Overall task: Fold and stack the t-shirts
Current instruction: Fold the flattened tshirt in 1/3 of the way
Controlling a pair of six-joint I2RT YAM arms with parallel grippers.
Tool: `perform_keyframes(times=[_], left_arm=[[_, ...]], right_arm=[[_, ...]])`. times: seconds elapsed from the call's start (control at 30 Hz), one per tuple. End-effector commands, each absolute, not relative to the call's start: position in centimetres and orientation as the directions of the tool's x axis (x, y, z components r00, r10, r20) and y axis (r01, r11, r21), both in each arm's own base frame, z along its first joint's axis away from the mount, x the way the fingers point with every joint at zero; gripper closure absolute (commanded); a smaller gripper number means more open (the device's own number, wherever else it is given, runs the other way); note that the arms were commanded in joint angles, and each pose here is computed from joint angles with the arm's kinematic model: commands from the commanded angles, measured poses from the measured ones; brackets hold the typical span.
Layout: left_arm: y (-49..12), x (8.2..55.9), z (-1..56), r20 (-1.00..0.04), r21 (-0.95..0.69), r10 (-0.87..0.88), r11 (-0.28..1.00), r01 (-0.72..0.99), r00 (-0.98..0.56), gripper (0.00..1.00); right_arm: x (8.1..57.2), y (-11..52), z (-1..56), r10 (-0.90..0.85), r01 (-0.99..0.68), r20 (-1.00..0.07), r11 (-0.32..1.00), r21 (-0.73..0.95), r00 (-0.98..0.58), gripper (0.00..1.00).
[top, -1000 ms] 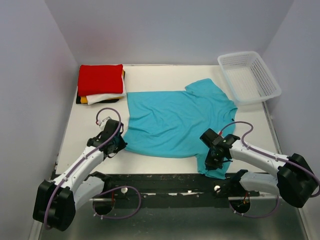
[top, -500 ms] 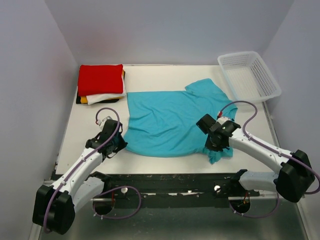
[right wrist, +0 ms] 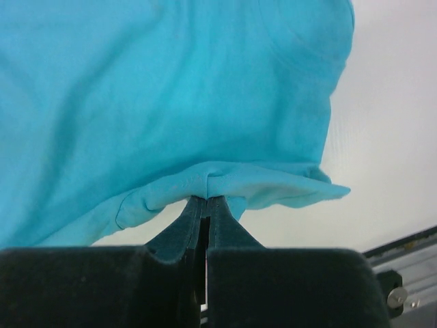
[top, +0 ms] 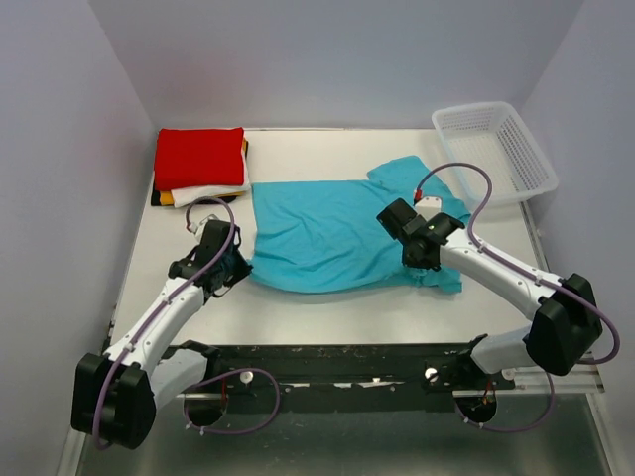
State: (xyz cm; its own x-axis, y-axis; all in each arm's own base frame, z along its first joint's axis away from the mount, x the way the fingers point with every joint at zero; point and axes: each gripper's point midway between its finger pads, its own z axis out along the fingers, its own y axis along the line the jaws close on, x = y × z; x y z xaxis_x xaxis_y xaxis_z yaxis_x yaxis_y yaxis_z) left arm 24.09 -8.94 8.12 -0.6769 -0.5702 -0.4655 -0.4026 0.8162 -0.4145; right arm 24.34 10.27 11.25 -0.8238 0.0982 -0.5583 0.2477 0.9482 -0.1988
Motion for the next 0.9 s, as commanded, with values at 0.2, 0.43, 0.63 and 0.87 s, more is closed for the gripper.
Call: perform_keyframes(times=[0.2,0.43,0.63,0.87], left_arm=[[-8.9,28.4,9.0,-0.409,-0.45,-0.646,0.757,-0.474,-0.645,1.0],[-8.4,31.5,8.1,-0.384,-0.435,-0.664,0.743,-0.508,-0.642,1.0],[-8.4,33.8,8.9,-0.385,-0.42,-0.643,0.761,-0.495,-0.662,0.22],[-10.0,32.0,11.2,-0.386,-0.502,-0.617,0.764,-0.405,-0.686,0.01]], right_arm=[[33.7,11.2,12.9,-0.022,0.095,-0.647,0.985,-0.146,-0.762,0.99],[39.7,12.2,10.4,-0.203,-0.109,-0.597,0.976,-0.19,-0.776,0.95],[46.6,10.7,8.0,-0.202,-0.042,-0.563,0.958,-0.284,-0.802,0.54],[45.1,10.4,13.3,0.019,0.153,-0.713,0.98,-0.125,-0.701,0.0]])
